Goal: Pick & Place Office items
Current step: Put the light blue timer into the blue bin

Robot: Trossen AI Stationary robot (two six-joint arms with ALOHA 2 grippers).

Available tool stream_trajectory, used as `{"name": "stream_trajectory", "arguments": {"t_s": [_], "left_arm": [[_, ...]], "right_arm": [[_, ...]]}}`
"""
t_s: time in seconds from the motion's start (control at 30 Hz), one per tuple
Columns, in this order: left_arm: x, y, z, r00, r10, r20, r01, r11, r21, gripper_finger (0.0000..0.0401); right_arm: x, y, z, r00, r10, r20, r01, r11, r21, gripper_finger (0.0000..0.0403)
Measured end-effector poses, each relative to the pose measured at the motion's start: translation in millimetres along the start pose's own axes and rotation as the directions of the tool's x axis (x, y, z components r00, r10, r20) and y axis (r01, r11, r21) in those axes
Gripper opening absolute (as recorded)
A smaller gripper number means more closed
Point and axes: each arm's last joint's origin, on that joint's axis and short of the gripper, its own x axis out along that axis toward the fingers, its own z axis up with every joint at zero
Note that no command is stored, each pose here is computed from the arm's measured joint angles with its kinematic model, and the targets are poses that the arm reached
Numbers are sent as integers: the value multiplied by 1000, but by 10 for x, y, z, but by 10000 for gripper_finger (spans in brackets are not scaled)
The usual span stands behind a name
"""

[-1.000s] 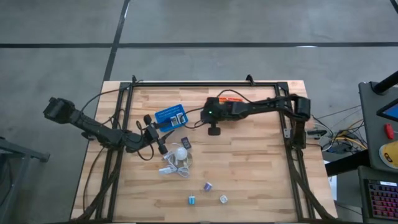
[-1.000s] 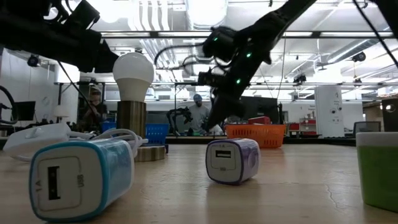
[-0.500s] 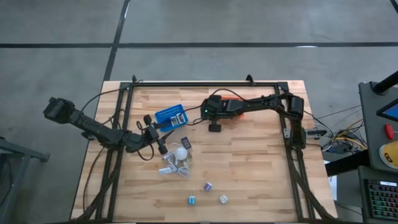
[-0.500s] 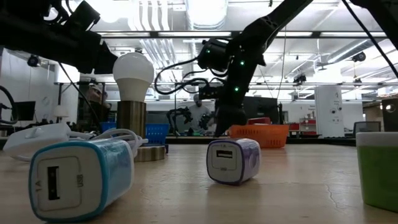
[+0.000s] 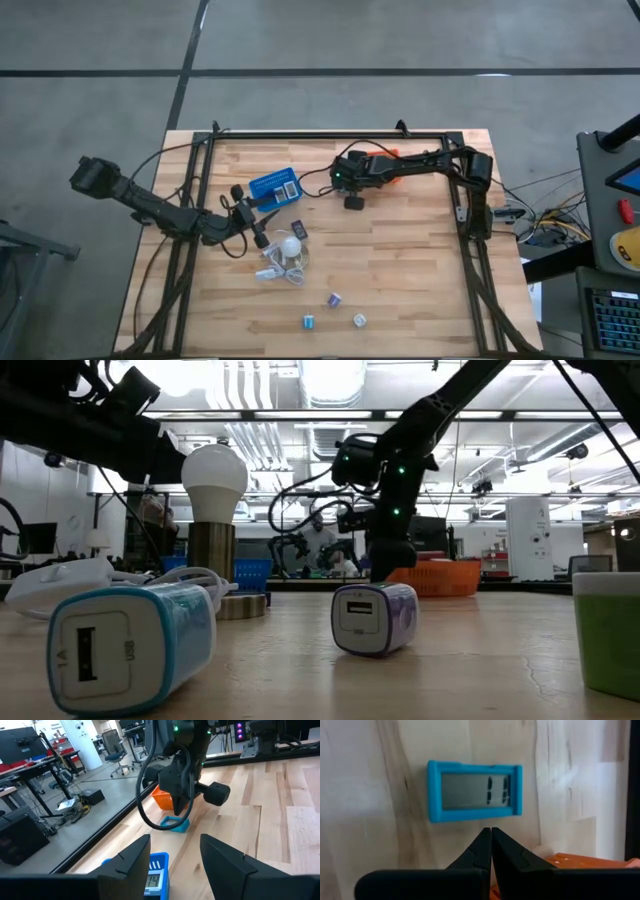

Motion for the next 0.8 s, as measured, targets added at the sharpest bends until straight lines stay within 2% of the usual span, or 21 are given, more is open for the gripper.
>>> {"name": "stream_trajectory", "arguments": {"t_s": [0.2,0.37,0.5,0.8], "left_arm": [[0,0,0,1000,0,0,0,1000,-1,177],[0,0,0,1000,0,0,0,1000,2,177],[0,1,1,1000,1,0,-1,1000,2,177],[-1,2,2,1000,3,1,-3,1000,-2,177]], "right_arm": [[-48,9,-45,1000,5,3,-5,999,-35,8],[-176,0,9,996,-8,93,13,998,-60,8],[-203,3,48,986,76,151,-66,995,-71,8],[-206,4,68,982,78,173,-64,994,-85,8]]}}
